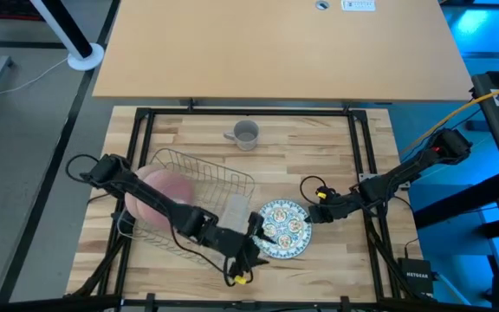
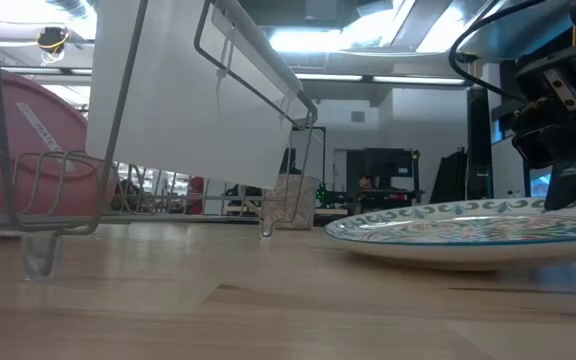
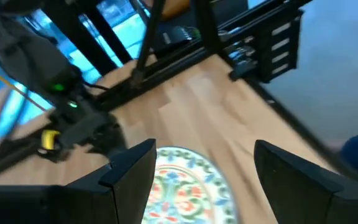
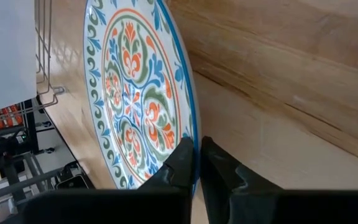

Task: Sort dishes
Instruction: Put the white-blue plate in the dish rack

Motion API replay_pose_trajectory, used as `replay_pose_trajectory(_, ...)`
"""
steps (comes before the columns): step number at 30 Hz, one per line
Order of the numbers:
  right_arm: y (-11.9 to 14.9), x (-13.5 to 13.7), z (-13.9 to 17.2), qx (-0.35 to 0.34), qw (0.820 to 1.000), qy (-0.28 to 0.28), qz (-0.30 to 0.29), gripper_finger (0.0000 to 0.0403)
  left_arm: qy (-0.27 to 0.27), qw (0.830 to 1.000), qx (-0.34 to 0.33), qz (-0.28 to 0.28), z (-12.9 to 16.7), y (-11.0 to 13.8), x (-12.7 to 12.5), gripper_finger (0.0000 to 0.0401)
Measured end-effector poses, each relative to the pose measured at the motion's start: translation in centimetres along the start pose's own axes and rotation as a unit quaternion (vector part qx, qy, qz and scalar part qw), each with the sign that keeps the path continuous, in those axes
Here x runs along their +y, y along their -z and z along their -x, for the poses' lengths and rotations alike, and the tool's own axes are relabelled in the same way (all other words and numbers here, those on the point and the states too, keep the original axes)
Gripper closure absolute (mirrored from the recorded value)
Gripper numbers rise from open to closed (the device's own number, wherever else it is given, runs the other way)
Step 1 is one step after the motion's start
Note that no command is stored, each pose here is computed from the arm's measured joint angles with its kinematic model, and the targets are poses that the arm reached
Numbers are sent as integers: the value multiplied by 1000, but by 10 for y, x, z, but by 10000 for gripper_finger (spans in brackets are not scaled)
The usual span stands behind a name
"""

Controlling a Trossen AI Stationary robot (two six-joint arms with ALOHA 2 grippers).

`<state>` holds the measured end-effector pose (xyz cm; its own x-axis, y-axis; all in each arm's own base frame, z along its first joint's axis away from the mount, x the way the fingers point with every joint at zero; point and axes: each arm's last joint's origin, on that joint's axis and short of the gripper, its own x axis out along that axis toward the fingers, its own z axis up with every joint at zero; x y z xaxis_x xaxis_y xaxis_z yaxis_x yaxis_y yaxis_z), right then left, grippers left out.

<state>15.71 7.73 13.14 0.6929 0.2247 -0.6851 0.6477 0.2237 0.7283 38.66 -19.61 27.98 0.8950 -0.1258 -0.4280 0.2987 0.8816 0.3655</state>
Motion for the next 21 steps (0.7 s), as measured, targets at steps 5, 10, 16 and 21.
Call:
replay_pose_trajectory(5,0,0,0,0,1000,0,0,384,29,999,-2,23,9,-5,-27,141)
replay_pose_trajectory(10,0,0,0,0,1000,0,0,384,53,998,8,20,7,-1,-58,141)
replay_pose_trajectory(16,1,0,0,8,1000,-1,-16,384,52,997,41,-25,-20,25,-90,141)
replay_pose_trajectory(21,1,1,0,18,999,-1,-41,384,0,998,23,-55,-48,42,-100,141)
